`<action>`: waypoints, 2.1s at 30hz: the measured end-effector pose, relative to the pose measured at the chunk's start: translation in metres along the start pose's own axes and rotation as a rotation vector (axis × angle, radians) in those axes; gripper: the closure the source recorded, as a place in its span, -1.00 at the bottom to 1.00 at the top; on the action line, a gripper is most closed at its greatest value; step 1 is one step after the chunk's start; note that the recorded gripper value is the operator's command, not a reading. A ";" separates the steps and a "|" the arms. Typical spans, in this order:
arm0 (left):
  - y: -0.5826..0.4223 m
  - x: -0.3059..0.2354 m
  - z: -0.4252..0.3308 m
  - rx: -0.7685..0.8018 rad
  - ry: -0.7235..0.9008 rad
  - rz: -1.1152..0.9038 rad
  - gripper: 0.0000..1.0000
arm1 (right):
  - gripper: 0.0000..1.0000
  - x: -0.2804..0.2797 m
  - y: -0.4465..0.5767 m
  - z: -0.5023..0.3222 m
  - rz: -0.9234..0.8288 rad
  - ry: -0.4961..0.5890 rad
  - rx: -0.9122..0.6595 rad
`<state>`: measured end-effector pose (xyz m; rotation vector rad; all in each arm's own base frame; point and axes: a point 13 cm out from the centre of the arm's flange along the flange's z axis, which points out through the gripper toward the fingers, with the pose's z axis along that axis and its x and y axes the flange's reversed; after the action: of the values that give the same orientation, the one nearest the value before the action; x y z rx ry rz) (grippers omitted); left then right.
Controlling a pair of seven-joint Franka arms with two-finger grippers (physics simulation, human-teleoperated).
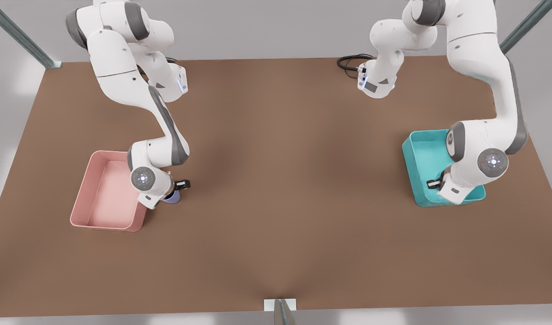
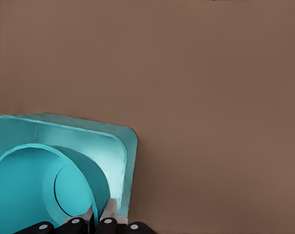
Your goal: Put the bowls and cups in different boxes
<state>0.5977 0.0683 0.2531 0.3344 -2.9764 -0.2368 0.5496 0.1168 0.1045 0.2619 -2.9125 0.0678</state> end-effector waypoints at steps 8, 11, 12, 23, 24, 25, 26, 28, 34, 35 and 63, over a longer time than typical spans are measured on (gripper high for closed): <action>0.061 0.055 0.122 -0.007 0.158 -0.130 0.57 | -0.08 -0.002 0.001 0.013 0.000 0.005 0.003; 0.071 0.055 0.145 -0.006 0.158 -0.159 0.57 | 0.57 -0.004 0.001 0.013 0.002 0.001 0.003; 0.071 0.055 0.155 -0.008 0.163 -0.163 0.57 | 0.57 -0.005 0.001 0.013 0.002 -0.001 0.002; 0.049 -0.004 0.013 0.067 -0.009 -0.143 -1.00 | 0.57 -0.063 -0.019 -0.123 0.008 -0.212 -0.010; 0.025 -0.016 -0.047 0.081 -0.055 -0.103 -1.00 | 0.57 -0.071 -0.038 -0.148 0.019 -0.252 -0.006; -0.006 -0.017 -0.101 0.103 -0.086 -0.057 -1.00 | 0.57 -0.077 -0.064 -0.172 0.034 -0.286 0.004; -0.030 -0.010 -0.143 0.125 -0.102 -0.023 -1.00 | 0.57 -0.080 -0.096 -0.194 0.052 -0.314 0.021; -0.051 0.018 -0.192 0.139 -0.094 0.028 -1.00 | 0.57 -0.075 -0.151 -0.226 0.075 -0.337 0.061; -0.040 0.062 -0.221 0.106 -0.002 0.058 -1.00 | 0.57 -0.032 -0.228 -0.160 0.044 -0.135 0.077; -0.039 0.066 -0.219 0.102 0.015 0.060 -1.00 | 0.57 -0.027 -0.227 -0.144 0.023 -0.097 0.072; -0.027 0.098 -0.213 0.079 0.140 0.089 -1.00 | -1.00 -0.057 -0.226 -0.033 -0.210 -0.119 0.108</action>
<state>0.5411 -0.0105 0.4687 0.2162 -2.8588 -0.0827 0.6521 -0.0934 0.1298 0.6077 -2.9832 0.1819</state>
